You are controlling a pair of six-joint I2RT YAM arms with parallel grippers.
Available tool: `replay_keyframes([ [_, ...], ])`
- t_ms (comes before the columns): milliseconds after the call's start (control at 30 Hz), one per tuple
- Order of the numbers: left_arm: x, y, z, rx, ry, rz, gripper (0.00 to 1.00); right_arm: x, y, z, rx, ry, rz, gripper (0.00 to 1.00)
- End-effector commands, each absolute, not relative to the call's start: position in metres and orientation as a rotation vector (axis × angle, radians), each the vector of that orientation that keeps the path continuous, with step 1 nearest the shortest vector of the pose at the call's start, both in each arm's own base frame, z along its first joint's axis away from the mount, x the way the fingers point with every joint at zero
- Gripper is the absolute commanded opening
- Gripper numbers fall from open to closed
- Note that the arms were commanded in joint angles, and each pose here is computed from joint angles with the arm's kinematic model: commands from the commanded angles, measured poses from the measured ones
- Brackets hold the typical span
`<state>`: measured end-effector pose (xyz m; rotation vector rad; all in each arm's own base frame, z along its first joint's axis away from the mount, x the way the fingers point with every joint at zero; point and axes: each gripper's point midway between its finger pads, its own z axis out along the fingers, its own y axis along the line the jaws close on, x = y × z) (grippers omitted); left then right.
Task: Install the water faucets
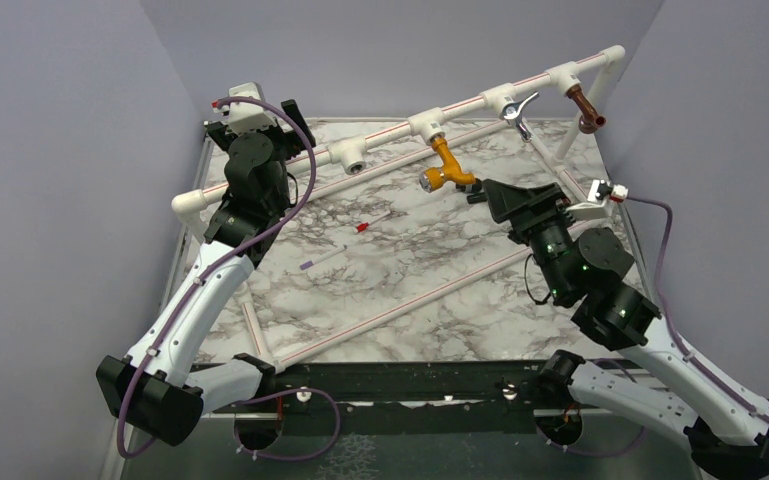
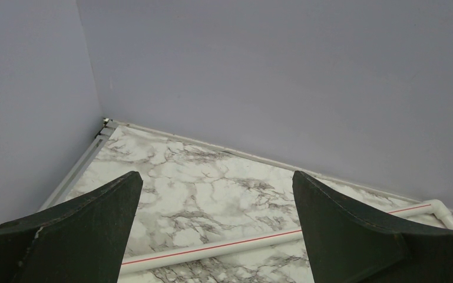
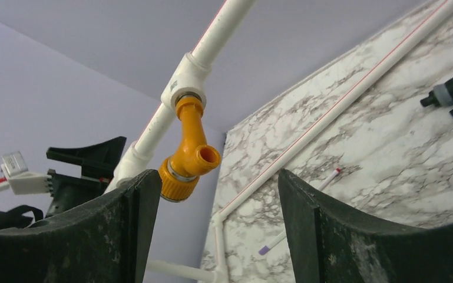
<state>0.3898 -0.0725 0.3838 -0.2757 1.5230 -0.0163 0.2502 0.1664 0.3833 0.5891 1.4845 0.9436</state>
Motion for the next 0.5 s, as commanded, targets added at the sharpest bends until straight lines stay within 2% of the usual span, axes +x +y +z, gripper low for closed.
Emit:
replay_keyframes([
  [0,0.362,-0.090,0.237,-0.035,1.998,0.131,0.99,0.241,0.154,0.392,0.326,1.440,0.785,0.76],
  [267,0.362,-0.090,0.236,-0.034,2.001,0.134,0.99,0.225,0.145,0.409,-0.067,1.370,0.550,0.75],
  [467,0.363,-0.091,0.235,-0.031,2.004,0.131,0.99,0.224,0.162,0.406,-0.538,1.310,0.287,0.84],
])
